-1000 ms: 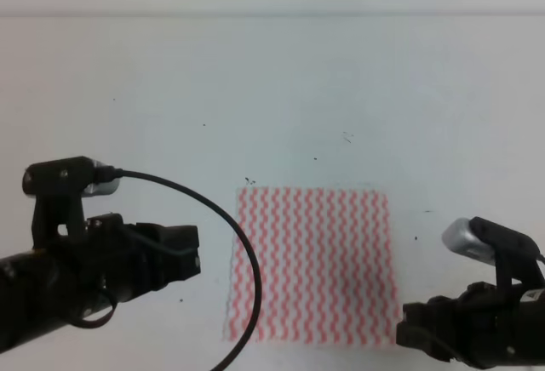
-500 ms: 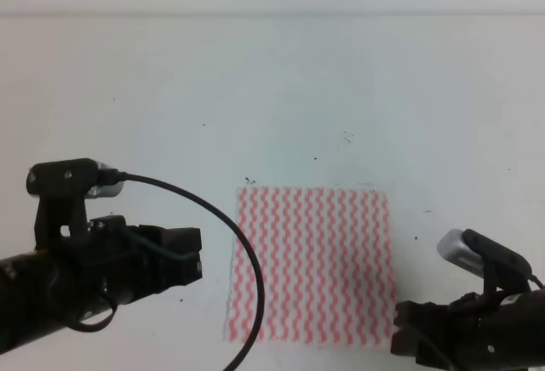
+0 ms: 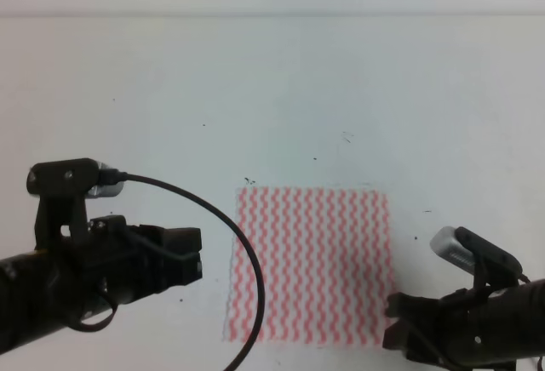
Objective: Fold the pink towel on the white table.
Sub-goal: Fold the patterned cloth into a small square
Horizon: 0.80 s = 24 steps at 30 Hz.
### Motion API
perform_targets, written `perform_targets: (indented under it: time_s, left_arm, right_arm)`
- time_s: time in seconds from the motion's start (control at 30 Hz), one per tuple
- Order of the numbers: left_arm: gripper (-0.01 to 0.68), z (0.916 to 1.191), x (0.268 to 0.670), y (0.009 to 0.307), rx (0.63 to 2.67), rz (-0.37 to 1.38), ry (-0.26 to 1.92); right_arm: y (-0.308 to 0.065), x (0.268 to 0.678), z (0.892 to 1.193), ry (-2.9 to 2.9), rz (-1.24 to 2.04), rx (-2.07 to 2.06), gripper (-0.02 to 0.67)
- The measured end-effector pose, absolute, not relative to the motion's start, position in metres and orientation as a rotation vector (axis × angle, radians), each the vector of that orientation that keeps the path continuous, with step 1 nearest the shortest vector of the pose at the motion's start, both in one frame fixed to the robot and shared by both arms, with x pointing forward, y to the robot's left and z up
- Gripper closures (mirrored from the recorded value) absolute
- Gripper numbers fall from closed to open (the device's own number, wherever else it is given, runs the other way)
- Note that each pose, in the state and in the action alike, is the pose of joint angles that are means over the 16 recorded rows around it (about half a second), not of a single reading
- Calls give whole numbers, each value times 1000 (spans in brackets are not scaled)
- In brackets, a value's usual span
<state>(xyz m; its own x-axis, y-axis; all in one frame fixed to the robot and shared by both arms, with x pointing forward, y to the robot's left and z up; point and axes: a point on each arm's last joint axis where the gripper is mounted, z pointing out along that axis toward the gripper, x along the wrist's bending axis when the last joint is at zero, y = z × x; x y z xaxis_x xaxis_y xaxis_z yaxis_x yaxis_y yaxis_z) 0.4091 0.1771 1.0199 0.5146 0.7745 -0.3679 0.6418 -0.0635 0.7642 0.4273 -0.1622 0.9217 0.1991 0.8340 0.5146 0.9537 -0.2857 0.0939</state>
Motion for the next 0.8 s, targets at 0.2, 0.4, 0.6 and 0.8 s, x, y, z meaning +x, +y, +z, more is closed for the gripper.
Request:
perform_targets:
  time_s: [0.2, 0.4, 0.6, 0.8]
  left_arm:
    - [678, 1020, 409, 177, 1772, 167, 1189]
    - [678, 1020, 409, 177, 1773, 166, 1187]
    - [677, 1020, 409, 177, 1775, 165, 1184]
    - [677, 1020, 408, 177, 1777, 162, 1180]
  right_arm:
    - [-160, 432, 920, -1704, -704, -2233, 390]
    - [-159, 436, 920, -1712, -712, -2235, 408]
    - [-158, 438, 916, -1719, -702, -2245, 436]
    - [-158, 440, 912, -1714, -691, -2256, 467]
